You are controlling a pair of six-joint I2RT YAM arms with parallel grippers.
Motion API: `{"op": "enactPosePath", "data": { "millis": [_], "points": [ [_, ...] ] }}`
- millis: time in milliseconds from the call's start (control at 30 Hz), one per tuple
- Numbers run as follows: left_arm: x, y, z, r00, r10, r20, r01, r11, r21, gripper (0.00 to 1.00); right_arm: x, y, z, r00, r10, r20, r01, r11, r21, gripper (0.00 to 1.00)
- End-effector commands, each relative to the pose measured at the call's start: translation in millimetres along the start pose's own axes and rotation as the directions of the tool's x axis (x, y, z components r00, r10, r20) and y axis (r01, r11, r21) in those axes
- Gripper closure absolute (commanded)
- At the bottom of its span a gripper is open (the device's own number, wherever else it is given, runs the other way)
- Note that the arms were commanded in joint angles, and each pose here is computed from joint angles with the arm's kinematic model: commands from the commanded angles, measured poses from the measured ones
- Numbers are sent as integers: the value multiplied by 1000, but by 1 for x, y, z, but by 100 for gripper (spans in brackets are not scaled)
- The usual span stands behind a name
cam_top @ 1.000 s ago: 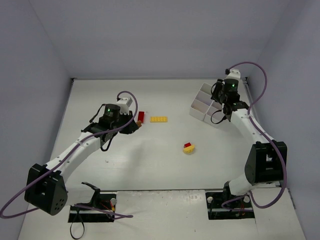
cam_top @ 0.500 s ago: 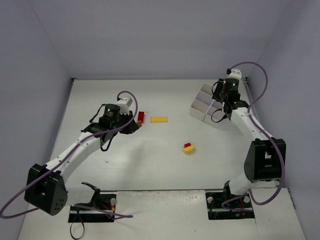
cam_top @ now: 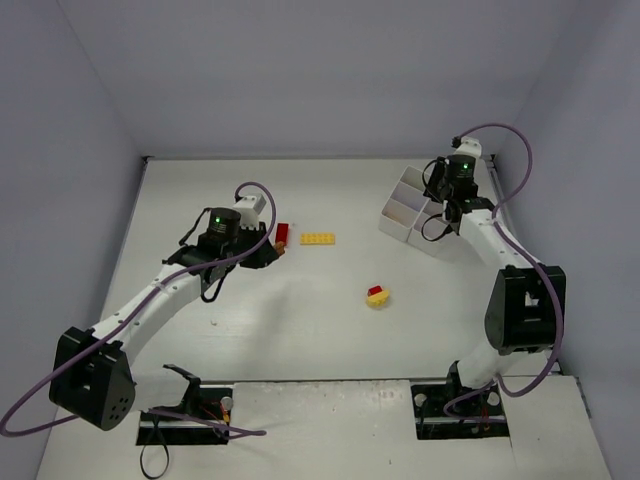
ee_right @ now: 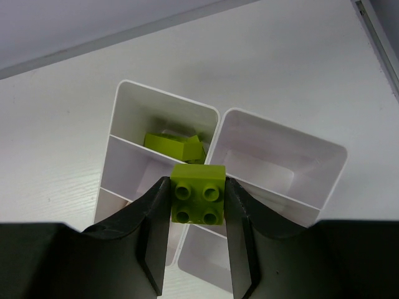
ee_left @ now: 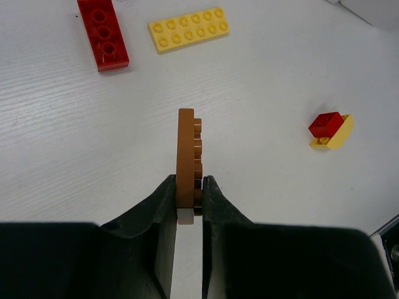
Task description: Sort the legos into containers by color
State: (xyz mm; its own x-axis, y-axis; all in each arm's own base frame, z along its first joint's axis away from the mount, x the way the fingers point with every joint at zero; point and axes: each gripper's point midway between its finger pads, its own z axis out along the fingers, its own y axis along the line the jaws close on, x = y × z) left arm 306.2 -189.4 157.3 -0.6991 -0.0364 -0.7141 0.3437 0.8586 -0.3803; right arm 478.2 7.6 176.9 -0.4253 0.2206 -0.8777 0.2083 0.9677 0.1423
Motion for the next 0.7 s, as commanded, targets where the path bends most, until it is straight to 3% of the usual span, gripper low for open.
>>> {"op": "enactPosePath", "data": {
  "millis": [0, 667],
  "points": [
    [-35, -14, -6, 994, 30, 104, -35, 998, 45, 100, -43, 8, 3, 992, 40, 120, -36, 999, -28, 100],
    [-33, -11, -4, 995, 32, 95, -35, 999, 34, 100, -49, 20, 42, 993, 48, 111, -43, 998, -48, 98]
  ]
}}
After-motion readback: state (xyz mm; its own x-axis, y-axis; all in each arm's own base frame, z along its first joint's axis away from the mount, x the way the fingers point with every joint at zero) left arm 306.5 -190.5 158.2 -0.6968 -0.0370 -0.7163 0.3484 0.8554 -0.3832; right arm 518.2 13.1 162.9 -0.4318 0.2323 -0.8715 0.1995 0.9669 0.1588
